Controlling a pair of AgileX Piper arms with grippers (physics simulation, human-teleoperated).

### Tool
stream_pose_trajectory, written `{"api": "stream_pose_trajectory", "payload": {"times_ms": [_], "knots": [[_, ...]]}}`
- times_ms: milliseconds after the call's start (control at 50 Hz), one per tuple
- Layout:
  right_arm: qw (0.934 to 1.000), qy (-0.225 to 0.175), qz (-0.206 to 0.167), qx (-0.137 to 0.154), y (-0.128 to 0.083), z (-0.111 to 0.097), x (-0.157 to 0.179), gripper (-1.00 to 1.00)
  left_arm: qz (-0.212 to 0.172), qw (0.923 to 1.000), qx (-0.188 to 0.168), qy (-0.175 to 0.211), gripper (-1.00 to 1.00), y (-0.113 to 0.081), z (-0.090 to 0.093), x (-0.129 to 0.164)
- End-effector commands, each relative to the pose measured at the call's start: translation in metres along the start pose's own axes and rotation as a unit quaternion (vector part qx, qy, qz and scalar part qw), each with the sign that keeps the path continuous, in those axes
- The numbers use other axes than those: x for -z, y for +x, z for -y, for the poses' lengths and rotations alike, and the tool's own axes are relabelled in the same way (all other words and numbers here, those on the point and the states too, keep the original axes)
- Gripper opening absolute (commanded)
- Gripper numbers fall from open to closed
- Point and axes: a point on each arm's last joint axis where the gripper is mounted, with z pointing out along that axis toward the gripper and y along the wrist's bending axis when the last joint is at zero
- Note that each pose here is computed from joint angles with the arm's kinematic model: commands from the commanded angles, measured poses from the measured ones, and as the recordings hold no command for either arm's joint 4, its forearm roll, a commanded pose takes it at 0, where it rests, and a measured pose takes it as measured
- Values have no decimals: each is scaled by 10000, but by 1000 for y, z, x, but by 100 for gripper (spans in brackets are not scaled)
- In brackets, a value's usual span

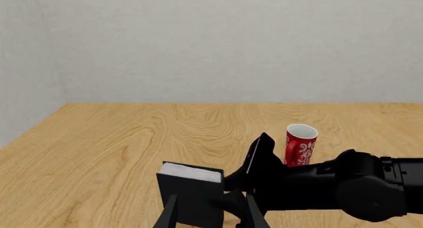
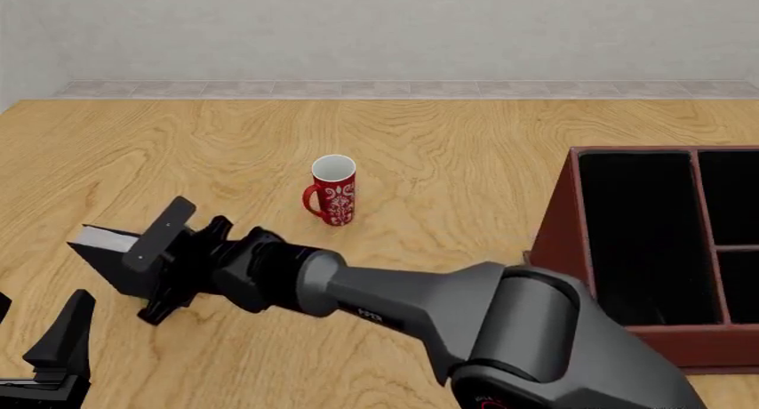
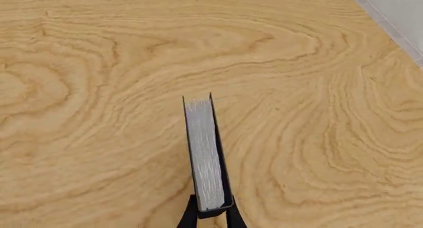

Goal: Pick up the book and place it in the left compartment of the caddy.

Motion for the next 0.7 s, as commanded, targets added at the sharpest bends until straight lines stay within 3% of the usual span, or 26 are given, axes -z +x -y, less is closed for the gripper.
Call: {"api": "stream_pose_trajectory", "payload": {"times_ms": [20, 300, 700], "knots": [[10000, -45, -45, 60, 5, -5, -3, -100, 14, 10000, -2, 19, 100, 0, 0, 0], [10000, 30, 45, 75, -2, 4, 2, -100, 15, 10000, -4, 18, 100, 0, 0, 0], [9992, 37, 289, 277, -41, 6, 80, -100, 13, 10000, -2, 18, 100, 0, 0, 0]]}}
